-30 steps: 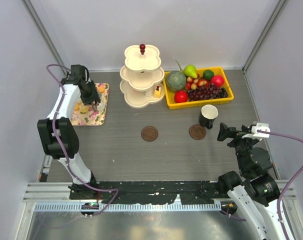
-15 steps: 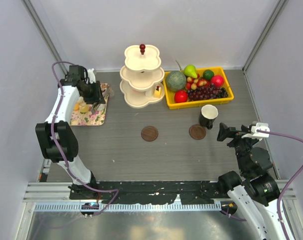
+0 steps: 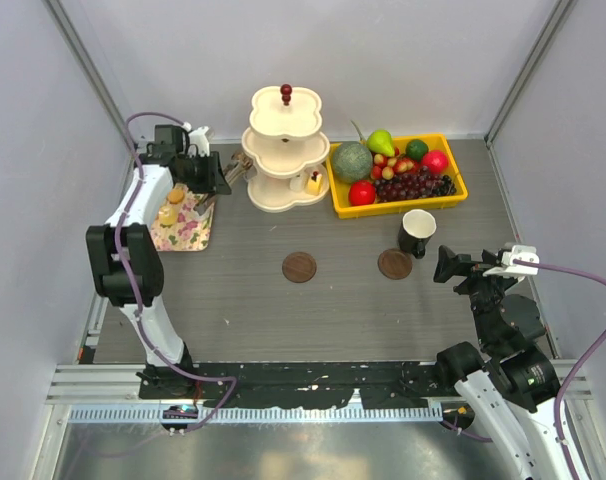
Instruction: Serve the afternoon tea
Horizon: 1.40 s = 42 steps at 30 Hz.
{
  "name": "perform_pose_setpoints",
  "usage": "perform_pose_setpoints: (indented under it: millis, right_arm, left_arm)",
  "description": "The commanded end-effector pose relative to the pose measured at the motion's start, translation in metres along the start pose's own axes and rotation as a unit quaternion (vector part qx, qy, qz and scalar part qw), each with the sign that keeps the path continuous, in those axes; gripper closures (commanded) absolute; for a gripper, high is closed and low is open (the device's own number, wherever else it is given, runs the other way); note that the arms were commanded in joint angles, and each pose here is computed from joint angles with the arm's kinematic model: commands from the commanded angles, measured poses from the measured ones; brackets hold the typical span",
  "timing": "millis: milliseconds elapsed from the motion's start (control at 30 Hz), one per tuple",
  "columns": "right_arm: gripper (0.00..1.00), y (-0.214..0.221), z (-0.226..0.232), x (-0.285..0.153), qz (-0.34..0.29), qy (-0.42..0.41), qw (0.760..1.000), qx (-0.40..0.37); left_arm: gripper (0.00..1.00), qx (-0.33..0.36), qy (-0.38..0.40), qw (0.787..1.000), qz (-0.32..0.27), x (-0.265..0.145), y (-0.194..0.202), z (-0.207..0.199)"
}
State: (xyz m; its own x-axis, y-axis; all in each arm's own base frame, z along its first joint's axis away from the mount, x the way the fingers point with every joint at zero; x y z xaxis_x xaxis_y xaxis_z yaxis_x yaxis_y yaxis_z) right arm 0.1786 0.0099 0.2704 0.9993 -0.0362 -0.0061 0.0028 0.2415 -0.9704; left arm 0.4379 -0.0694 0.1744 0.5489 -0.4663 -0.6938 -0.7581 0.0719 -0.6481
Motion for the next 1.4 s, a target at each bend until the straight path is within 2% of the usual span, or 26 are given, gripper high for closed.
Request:
perform_pose_setpoints:
  millis: [0, 333, 967, 1267, 1367]
  right_arm:
    - [0.04, -0.008, 0.001, 0.004, -0.014, 0.005, 1.0, 0.0]
    - [0.04, -0.004, 0.002, 0.007, -0.005, 0.005, 1.0, -0.005]
    - [0.04, -0.002, 0.003, 0.008, 0.0, 0.003, 1.0, -0.01]
    - [0.04, -0.001, 0.004, 0.009, 0.003, -0.002, 1.0, -0.011]
    - [0.04, -0.001, 0.005, 0.009, 0.004, -0.003, 1.0, -0.012]
  left_arm:
    - [0.74, 0.025, 0.026, 0.999, -0.034, 0.014, -0.029, 0.003]
    - [0.72, 0.078, 0.058, 0.993, -0.06, 0.033, -0.037, 0.006]
    - [0.65, 0.104, 0.045, 0.994, -0.009, 0.056, -0.03, 0.032]
    - [0.54, 0.1, 0.041, 0.994, 0.008, 0.056, -0.02, 0.036]
    - [0.45, 0.101, 0.036, 0.994, 0.007, 0.052, -0.02, 0.036]
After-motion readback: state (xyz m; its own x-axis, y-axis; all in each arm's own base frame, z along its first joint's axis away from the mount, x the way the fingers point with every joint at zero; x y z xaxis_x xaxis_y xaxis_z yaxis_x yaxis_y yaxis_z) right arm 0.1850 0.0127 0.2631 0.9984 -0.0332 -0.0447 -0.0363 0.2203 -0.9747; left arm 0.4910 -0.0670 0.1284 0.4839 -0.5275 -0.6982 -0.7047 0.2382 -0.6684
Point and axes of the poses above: each gripper's point midway between its finger pads, its own x axis out along the fingers, its own z axis along the line the jaws close on, y = z × x, the point moved 2 cm from there along -x, back along the fingers, and after that the axes turned 5 degrees about x, right-handed, at the moved point
